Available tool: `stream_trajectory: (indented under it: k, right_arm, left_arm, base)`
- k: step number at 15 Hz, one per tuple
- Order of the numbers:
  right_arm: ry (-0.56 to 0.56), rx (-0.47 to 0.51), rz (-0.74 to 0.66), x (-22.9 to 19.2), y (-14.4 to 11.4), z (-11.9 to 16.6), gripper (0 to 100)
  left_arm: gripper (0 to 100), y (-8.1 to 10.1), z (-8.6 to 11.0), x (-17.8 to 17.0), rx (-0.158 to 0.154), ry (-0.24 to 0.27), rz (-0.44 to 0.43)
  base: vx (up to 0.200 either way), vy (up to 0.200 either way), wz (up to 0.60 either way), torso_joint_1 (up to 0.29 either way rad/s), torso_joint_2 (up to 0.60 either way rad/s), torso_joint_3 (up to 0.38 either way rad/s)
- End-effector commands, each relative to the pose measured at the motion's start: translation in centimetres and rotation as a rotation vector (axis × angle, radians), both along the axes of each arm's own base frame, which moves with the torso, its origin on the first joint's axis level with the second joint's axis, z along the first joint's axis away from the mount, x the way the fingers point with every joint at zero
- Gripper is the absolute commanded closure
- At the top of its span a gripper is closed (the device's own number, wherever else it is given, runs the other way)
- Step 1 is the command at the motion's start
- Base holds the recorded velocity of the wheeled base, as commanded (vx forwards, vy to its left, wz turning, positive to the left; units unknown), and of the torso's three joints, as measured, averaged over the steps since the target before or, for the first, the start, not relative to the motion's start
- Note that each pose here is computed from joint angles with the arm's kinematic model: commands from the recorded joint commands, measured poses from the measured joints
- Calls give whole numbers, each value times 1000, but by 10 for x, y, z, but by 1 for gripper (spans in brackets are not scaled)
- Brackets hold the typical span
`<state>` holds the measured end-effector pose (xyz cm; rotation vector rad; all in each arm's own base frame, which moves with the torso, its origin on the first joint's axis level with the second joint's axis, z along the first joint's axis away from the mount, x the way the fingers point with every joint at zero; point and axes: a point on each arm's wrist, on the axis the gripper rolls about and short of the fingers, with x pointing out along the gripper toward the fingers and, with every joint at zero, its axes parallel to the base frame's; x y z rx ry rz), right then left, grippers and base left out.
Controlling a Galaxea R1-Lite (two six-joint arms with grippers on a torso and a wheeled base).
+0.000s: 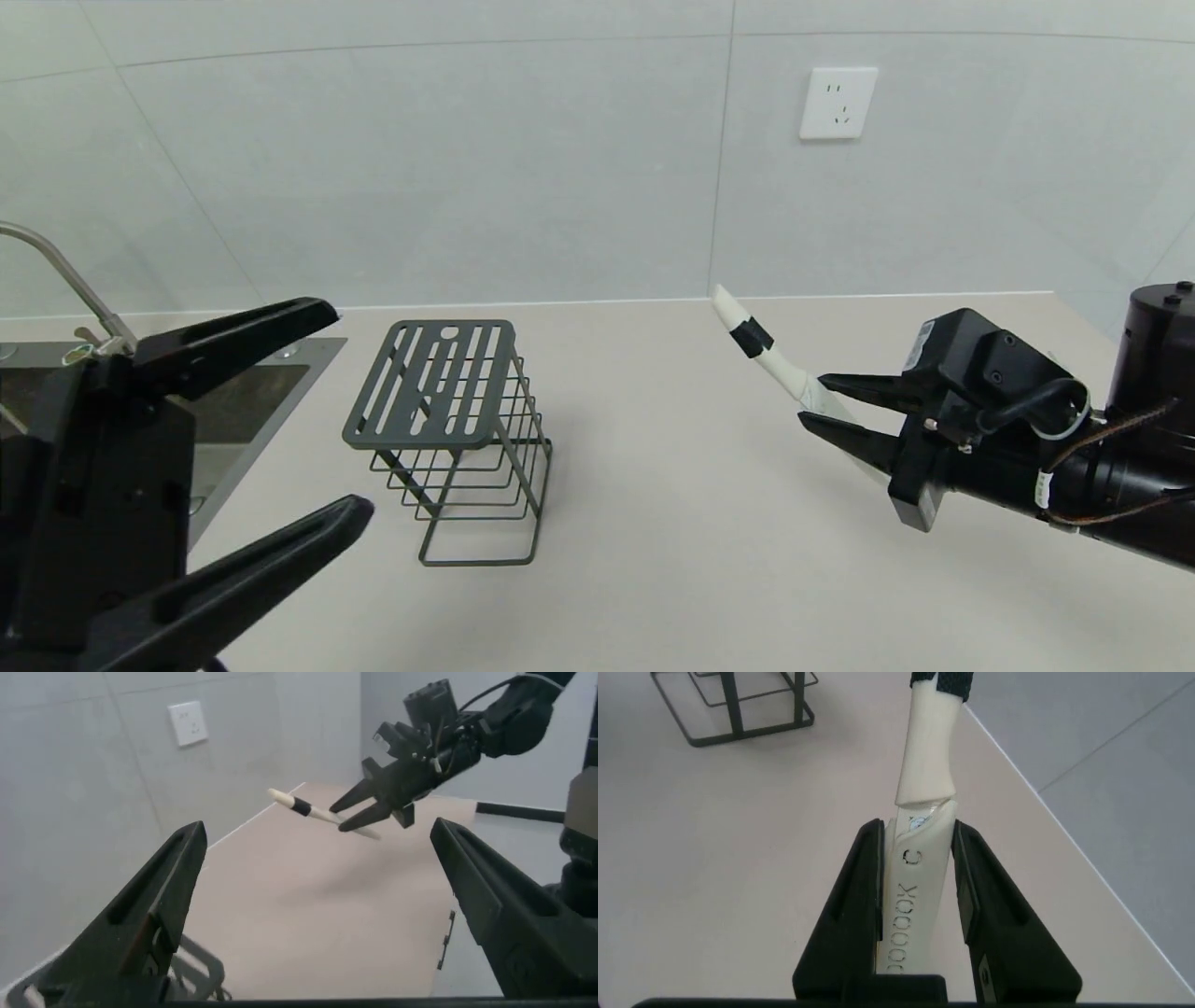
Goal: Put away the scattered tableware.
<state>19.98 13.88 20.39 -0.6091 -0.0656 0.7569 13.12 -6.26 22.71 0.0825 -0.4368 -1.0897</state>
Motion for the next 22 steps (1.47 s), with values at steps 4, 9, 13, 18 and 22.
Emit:
stream_trajectory:
  k: [4,9,13,18,22]
  right_arm:
    - [-29,27,2,-8,-5,2,100]
    - [-65,57,2,-18,-12,12,100]
    - [-98,80,11,-25,-15,21,100]
    - [-141,114,54,-31,-18,34,100]
    - [-178,175,84,-32,-17,53,100]
  left_arm:
    - [0,-51,-27,36,31,50,-202]
    - [0,-58,-32,46,39,84,-214]
    - [0,-81,-35,65,31,140,-274]
    - [0,-113,-32,88,26,109,-344]
    - [0,-139,-26,122,16,33,-392]
  base:
    - [0,0,0,0,0,0]
    - [0,0,0,0,0,0]
    - [0,0,0,0,0,0]
    - [0,0,0,0,0,0]
    - [0,0,0,0,0,0]
